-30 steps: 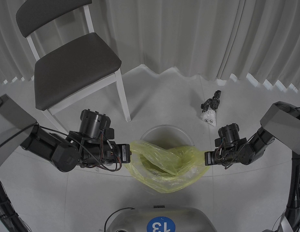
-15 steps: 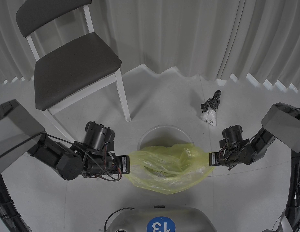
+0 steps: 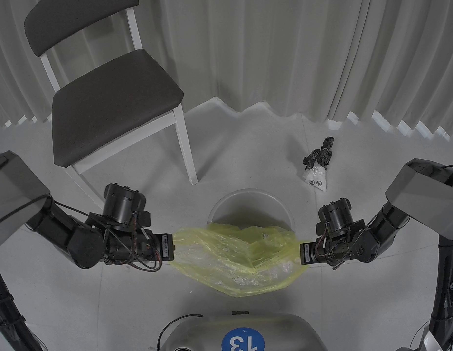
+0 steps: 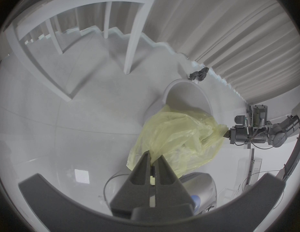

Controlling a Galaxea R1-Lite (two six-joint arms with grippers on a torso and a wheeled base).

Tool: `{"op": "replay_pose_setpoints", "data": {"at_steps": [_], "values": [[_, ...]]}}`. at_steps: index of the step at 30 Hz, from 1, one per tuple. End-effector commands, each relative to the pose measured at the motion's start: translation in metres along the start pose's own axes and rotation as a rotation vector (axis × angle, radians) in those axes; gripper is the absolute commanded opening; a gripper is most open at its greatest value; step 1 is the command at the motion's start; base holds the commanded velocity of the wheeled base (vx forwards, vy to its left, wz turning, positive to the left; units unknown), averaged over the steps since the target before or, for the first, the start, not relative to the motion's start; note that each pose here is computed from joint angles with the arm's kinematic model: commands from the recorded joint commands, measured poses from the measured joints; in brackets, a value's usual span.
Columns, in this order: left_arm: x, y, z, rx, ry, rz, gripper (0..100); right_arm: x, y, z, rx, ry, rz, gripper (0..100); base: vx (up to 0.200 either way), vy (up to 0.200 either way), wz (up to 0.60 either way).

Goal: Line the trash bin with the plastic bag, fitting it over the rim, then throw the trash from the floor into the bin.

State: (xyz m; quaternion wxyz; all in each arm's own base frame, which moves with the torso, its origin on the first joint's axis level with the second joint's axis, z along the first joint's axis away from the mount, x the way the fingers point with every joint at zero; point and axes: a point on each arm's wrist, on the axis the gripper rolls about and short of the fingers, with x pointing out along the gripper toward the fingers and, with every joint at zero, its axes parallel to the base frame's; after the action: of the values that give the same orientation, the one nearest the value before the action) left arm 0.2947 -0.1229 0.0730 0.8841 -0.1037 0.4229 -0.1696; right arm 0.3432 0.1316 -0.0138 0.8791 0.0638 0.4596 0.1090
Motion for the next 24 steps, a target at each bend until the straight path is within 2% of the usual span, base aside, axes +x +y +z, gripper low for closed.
{"op": "replay_pose_setpoints", "data": {"at_steps": [1, 6, 7, 11, 16, 24], "values": [[0.031, -0.024, -0.007, 0.028, 0.007, -0.046, 0, 0.013, -0.032, 0.005, 0.065, 0.003, -0.054, 0, 0.000, 0.000, 0.00], [0.042, -0.039, -0.009, 0.037, 0.001, -0.066, 0, 0.016, -0.057, 0.015, 0.115, -0.021, -0.089, 0, 0.000, 0.000, 0.00], [0.043, -0.045, -0.008, 0.043, -0.009, -0.068, 0, 0.014, -0.070, 0.022, 0.143, -0.041, -0.105, 0, 0.000, 0.000, 0.00], [0.040, -0.045, -0.007, 0.039, -0.017, -0.068, 0, 0.009, -0.082, 0.032, 0.168, -0.071, -0.110, 0, 0.000, 0.000, 0.00], [0.039, -0.035, -0.007, -0.024, -0.012, -0.044, 0, 0.006, -0.075, 0.033, 0.160, -0.055, -0.105, 0, 0.000, 0.000, 0.00], [0.037, -0.005, -0.009, -0.077, -0.001, 0.021, 0, 0.014, -0.036, 0.012, 0.086, 0.009, -0.063, 0, 0.000, 0.000, 0.00]]}}
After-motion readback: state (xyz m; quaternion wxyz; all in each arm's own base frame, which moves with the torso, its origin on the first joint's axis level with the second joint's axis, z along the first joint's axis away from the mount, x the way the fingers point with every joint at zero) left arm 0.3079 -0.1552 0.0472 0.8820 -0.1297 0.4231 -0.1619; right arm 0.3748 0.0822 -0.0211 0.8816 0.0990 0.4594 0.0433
